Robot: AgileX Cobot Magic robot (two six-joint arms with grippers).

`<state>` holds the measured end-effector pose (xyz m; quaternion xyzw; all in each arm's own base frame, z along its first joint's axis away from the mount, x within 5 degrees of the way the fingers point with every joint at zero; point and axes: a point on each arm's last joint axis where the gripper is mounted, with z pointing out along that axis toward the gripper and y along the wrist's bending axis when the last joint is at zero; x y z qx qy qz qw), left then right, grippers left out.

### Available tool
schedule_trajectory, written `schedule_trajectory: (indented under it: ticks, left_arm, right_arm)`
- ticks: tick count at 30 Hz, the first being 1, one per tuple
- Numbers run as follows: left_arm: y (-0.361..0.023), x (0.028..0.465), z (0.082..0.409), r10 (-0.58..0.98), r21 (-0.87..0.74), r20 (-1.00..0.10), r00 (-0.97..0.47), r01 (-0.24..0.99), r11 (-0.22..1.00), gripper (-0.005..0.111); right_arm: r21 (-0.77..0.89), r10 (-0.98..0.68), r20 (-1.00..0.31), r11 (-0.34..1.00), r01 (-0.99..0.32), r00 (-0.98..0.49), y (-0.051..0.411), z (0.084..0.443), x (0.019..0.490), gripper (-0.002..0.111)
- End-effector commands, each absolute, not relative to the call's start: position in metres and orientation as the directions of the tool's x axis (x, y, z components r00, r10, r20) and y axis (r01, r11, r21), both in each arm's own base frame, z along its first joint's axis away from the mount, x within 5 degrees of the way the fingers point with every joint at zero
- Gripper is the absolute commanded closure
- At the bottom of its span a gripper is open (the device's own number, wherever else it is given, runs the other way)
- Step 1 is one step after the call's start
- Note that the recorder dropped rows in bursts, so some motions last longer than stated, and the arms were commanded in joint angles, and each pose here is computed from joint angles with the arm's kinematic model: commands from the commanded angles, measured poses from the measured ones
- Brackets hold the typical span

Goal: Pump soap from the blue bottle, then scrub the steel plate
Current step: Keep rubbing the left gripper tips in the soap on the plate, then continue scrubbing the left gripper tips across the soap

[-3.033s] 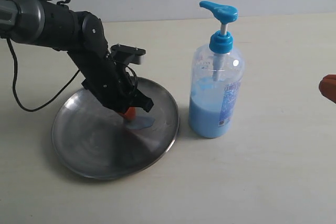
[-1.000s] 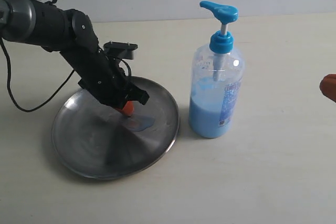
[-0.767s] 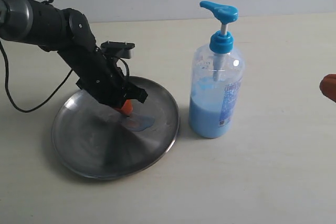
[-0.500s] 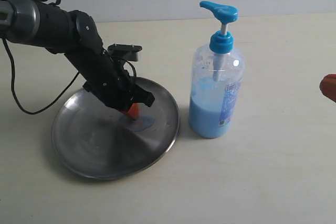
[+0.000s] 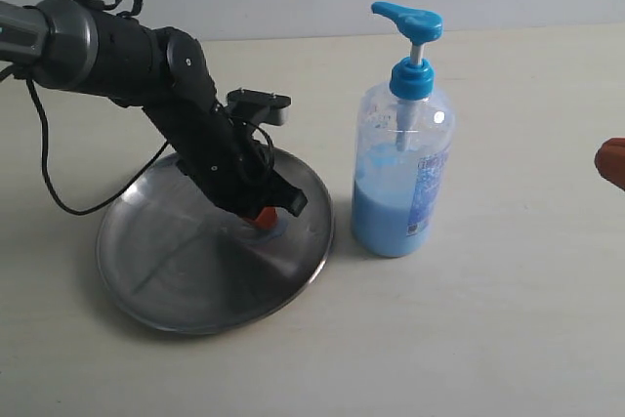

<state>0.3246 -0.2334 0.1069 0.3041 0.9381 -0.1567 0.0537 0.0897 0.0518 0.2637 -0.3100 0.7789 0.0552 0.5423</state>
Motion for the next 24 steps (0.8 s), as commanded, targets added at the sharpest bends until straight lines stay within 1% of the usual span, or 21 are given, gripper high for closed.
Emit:
schedule_trajectory:
  ticks: [1,16,21,24]
  left_arm:
    - [-0.227,0.326,0.099,0.583,-0.223,-0.176,-0.794,0.608,0.762,0.107]
    - [-0.189,0.35,0.099,0.48,-0.22,-0.174,-0.86,0.509,0.832,0.107]
    - [-0.186,0.348,0.099,0.489,-0.225,-0.145,-0.86,0.51,0.83,0.107]
    - [-0.192,0.343,0.098,0.497,-0.243,-0.126,-0.859,0.513,0.824,0.107]
  right_arm:
    - [-0.258,-0.424,-0.882,0.799,-0.544,-0.204,0.052,0.264,0.09,0.108]
    - [-0.258,-0.424,-0.882,0.799,-0.544,-0.204,0.052,0.264,0.09,0.108]
    - [-0.258,-0.424,-0.882,0.799,-0.544,-0.204,0.052,0.264,0.09,0.108]
    - [-0.258,-0.424,-0.882,0.799,-0.544,-0.204,0.052,0.264,0.09,0.108]
